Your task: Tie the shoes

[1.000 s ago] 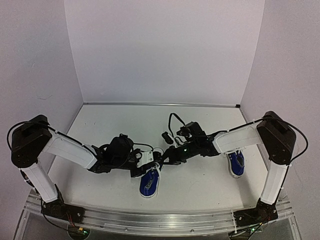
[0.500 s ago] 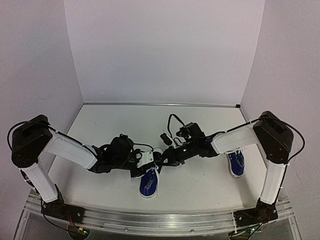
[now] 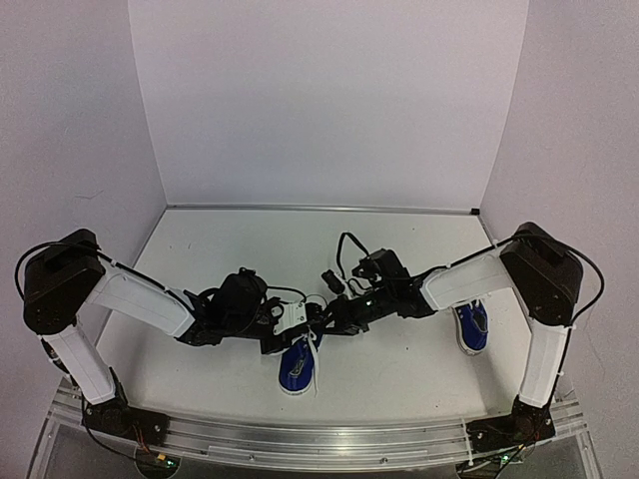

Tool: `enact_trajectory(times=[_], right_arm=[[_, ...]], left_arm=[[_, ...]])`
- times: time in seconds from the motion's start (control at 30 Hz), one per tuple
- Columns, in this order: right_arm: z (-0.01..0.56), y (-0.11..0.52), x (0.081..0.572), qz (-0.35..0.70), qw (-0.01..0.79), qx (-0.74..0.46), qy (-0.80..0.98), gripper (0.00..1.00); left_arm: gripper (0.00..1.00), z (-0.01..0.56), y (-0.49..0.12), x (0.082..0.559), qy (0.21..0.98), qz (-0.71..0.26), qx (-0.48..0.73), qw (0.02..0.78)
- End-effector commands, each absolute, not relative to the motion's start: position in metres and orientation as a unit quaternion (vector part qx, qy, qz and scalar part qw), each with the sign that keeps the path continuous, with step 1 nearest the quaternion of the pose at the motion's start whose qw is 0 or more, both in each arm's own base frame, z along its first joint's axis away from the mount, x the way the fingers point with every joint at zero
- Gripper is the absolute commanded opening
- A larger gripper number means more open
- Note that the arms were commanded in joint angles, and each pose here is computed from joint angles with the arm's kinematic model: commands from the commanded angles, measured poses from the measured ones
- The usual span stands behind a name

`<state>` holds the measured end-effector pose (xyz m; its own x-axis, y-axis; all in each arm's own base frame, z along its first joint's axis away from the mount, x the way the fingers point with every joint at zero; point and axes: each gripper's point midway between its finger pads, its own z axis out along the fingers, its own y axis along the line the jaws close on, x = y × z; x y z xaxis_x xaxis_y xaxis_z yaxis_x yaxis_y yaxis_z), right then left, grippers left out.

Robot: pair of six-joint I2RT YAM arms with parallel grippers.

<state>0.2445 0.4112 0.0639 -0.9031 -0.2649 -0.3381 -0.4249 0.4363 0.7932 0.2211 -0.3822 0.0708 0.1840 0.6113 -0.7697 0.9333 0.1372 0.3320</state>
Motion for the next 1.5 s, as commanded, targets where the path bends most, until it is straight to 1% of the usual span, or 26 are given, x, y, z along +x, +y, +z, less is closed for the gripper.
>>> enact_trajectory(times=[0.0, 0.1, 0.27, 0.37, 0.43, 0.87, 1.13, 1.47], right_arm=[[0.088, 0.401, 0.260, 0.483, 0.140, -0.188, 0.844, 0.26], [0.083, 0.394, 0.264, 0.459, 0.150, -0.179, 0.857, 0.21], [0.073, 0.398, 0.259, 0.461, 0.125, -0.188, 0.858, 0.10], [0.068, 0.400, 0.255, 0.461, 0.111, -0.196, 0.858, 0.06], [0.067, 0.404, 0.250, 0.461, 0.104, -0.208, 0.856, 0.05], [0.079, 0.420, 0.236, 0.494, 0.081, -0.241, 0.832, 0.05], [0.079, 0.424, 0.233, 0.513, 0.068, -0.230, 0.824, 0.12], [0.066, 0.425, 0.234, 0.520, 0.061, -0.208, 0.826, 0.13]], left_arm=[[0.00, 0.076, -0.388, 0.223, 0.604, -0.183, 0.633, 0.449], [0.00, 0.077, -0.388, 0.223, 0.603, -0.183, 0.633, 0.449], [0.00, 0.076, -0.388, 0.223, 0.603, -0.183, 0.633, 0.449], [0.00, 0.077, -0.388, 0.223, 0.603, -0.183, 0.633, 0.449], [0.00, 0.076, -0.388, 0.223, 0.604, -0.183, 0.633, 0.448], [0.00, 0.074, -0.390, 0.222, 0.602, -0.184, 0.637, 0.445], [0.00, 0.075, -0.390, 0.222, 0.602, -0.187, 0.634, 0.448], [0.00, 0.079, -0.391, 0.223, 0.606, -0.195, 0.619, 0.459]])
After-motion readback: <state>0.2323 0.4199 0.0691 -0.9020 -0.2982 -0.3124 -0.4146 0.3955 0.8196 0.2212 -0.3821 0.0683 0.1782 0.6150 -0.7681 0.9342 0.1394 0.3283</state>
